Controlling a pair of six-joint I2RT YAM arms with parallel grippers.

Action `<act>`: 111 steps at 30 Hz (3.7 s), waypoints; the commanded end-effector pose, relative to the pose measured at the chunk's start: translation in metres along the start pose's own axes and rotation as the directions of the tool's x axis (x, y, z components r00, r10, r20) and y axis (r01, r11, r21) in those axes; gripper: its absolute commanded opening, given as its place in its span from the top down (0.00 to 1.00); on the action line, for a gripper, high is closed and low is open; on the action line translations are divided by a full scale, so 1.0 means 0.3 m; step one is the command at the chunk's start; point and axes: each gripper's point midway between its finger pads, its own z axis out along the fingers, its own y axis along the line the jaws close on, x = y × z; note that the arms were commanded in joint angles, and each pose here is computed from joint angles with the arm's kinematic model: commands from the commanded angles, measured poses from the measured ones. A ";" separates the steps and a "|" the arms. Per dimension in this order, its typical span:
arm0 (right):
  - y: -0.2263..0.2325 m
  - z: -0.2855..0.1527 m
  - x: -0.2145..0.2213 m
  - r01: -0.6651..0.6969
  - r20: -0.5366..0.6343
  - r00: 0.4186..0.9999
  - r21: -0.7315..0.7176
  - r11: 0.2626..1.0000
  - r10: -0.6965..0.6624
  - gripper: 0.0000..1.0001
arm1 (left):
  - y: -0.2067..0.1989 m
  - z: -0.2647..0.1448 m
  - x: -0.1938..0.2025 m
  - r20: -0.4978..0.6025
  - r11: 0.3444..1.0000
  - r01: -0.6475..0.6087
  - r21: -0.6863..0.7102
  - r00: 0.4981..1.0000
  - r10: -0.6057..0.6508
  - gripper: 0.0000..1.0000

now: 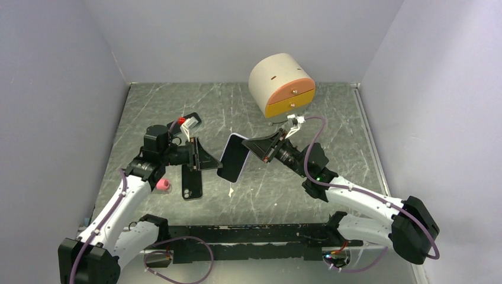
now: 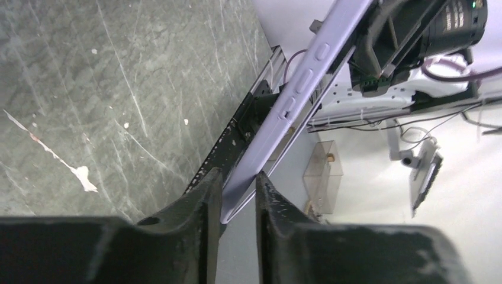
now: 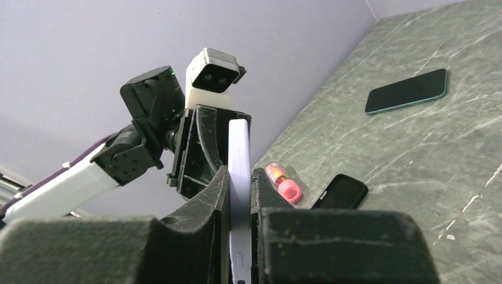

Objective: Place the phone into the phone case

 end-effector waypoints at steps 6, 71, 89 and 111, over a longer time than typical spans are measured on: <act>0.057 0.014 -0.083 -0.003 0.105 0.994 -0.064 0.998 0.009 1.00 | -0.014 -0.006 -0.024 0.011 0.996 -0.079 -0.042 0.997 0.079 0.97; -0.644 0.077 0.290 0.263 -0.578 0.815 0.444 0.857 0.049 0.50 | 0.081 -0.182 -0.098 0.126 0.850 -0.208 -0.484 0.945 0.303 0.06; -0.565 0.057 0.569 0.150 -0.644 0.748 0.395 0.906 0.157 0.86 | 0.106 -0.204 -0.111 0.137 0.821 -0.189 -0.539 0.942 0.307 0.06; -0.583 0.011 0.552 0.212 -0.643 0.755 0.424 0.880 0.128 0.89 | 0.235 -0.252 -0.128 0.168 0.713 -0.030 -0.700 0.964 0.205 0.06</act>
